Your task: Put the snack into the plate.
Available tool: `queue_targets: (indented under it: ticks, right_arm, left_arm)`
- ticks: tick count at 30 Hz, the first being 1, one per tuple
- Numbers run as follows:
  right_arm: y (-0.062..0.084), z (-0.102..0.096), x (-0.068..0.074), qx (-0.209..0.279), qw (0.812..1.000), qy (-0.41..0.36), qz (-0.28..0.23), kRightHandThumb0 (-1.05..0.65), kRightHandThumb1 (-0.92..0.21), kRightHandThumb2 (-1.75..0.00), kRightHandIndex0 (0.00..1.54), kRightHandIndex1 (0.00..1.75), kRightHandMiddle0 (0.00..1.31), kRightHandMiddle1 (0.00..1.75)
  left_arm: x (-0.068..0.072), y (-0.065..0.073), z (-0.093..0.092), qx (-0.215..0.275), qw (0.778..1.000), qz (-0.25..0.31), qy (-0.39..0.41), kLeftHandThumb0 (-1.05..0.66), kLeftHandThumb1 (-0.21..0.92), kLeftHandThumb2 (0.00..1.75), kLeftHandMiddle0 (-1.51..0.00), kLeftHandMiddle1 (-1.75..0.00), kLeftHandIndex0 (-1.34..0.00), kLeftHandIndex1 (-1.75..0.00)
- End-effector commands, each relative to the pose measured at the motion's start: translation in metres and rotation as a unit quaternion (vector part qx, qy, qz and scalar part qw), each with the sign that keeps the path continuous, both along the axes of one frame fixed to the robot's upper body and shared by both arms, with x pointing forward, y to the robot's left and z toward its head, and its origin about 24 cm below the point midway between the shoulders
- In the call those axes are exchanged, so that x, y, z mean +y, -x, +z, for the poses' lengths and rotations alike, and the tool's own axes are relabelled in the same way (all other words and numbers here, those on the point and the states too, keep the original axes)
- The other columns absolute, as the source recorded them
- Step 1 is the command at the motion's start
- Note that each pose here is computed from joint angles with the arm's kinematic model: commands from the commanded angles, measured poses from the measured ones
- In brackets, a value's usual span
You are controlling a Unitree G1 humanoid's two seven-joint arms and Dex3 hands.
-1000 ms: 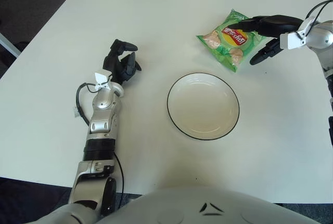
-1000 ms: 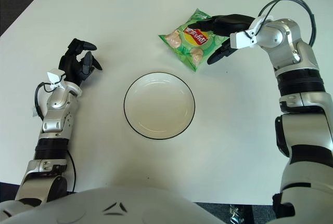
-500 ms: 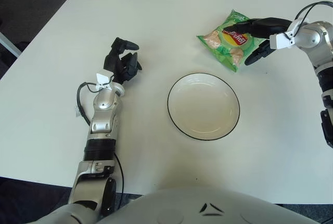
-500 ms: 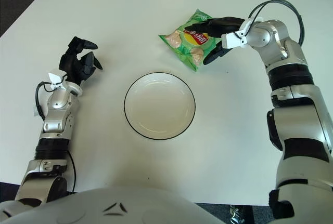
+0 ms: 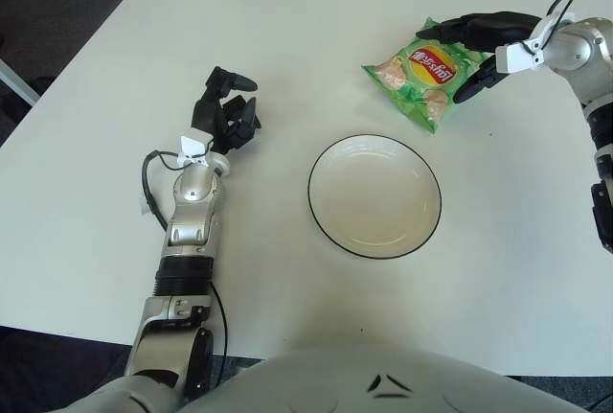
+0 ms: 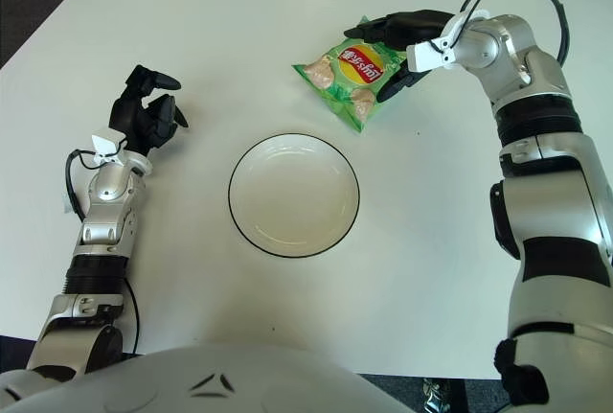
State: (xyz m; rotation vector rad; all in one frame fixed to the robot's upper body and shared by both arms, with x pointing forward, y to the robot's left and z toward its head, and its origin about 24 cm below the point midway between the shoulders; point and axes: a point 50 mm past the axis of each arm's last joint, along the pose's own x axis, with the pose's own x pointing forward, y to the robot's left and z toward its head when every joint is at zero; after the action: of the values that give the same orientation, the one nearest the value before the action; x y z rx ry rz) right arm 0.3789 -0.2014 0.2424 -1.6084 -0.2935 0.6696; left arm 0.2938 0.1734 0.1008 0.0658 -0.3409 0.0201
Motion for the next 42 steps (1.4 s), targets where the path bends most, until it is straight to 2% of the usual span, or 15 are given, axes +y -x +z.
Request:
queue_targets:
  ticks: [1, 20, 28, 36, 42]
  right_arm:
    - [-0.003, 0.002, 0.008, -0.005, 1.0, 0.012, 0.009, -0.88, -0.92, -0.04, 0.0, 0.0, 0.03, 0.0]
    - [-0.014, -0.004, 0.013, -0.017, 0.999, 0.032, -0.003, -0.92, -0.92, -0.08, 0.0, 0.0, 0.04, 0.01]
    - [-0.016, -0.024, 0.01, -0.003, 0.998, 0.055, -0.018, -0.92, -0.92, -0.08, 0.0, 0.0, 0.05, 0.01]
    - [-0.017, -0.043, 0.006, 0.027, 0.998, 0.033, -0.037, -0.91, -0.92, -0.06, 0.0, 0.0, 0.05, 0.01]
    - [-0.018, -0.056, 0.004, 0.076, 0.995, 0.038, -0.055, -0.89, -0.92, -0.05, 0.0, 0.0, 0.05, 0.01]
  left_arm:
    - [-0.004, 0.019, -0.048, 0.084, 0.996, 0.011, 0.017, -0.36, 0.83, 0.56, -0.91, -1.75, -0.34, -1.66]
    - [-0.005, 0.02, -0.048, 0.081, 0.997, 0.016, 0.006, -0.36, 0.85, 0.53, -0.92, -1.75, -0.33, -1.65]
    - [-0.005, 0.021, -0.047, 0.079, 0.997, 0.016, 0.004, -0.36, 0.87, 0.48, -0.93, -1.75, -0.34, -1.64]
    - [-0.005, 0.021, -0.047, 0.078, 0.997, 0.016, 0.003, -0.35, 0.89, 0.45, -0.93, -1.75, -0.34, -1.63]
    - [-0.005, 0.021, -0.047, 0.077, 0.997, 0.016, 0.002, -0.35, 0.89, 0.44, -0.93, -1.75, -0.34, -1.62]
